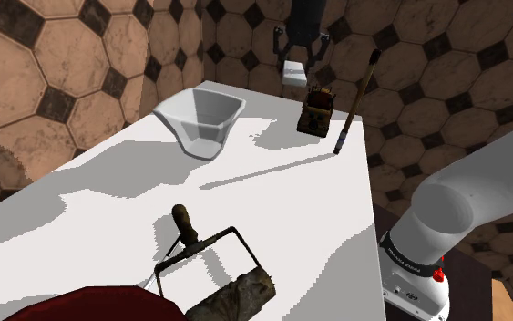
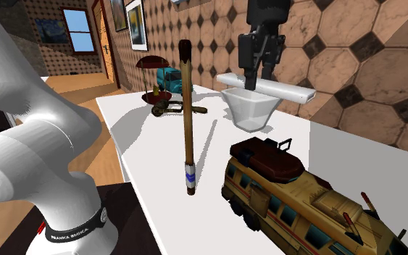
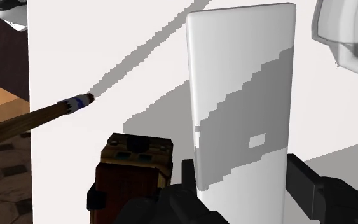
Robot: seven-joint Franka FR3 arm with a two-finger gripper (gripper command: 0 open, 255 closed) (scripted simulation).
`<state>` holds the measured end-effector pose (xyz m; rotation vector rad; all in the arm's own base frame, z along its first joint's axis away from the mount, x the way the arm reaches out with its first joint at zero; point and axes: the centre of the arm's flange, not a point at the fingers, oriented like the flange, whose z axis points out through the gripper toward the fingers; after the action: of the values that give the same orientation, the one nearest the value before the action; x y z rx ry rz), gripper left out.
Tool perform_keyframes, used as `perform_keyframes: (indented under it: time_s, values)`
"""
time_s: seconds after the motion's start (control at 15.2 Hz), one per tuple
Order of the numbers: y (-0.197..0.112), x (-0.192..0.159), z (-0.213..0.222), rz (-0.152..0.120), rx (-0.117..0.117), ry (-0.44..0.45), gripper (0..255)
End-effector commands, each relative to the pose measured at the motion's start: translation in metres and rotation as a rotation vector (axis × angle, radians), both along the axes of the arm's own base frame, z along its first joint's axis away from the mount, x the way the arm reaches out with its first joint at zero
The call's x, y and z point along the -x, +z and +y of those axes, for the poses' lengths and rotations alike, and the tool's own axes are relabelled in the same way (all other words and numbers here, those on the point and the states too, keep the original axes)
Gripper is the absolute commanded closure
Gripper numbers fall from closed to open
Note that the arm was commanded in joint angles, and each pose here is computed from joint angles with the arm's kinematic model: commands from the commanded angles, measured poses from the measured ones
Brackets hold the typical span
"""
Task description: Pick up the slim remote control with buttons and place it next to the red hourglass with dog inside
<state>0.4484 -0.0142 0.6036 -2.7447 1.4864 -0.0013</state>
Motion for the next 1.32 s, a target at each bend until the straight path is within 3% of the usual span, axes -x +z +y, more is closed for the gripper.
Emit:
perform_keyframes:
  time_s: [0.0,1.25]
  values:
    - [0.011,0.001,0.001,0.000,0.000,0.000,255]
    - [0.111,0.001,0.001,0.000,0.000,0.000,255]
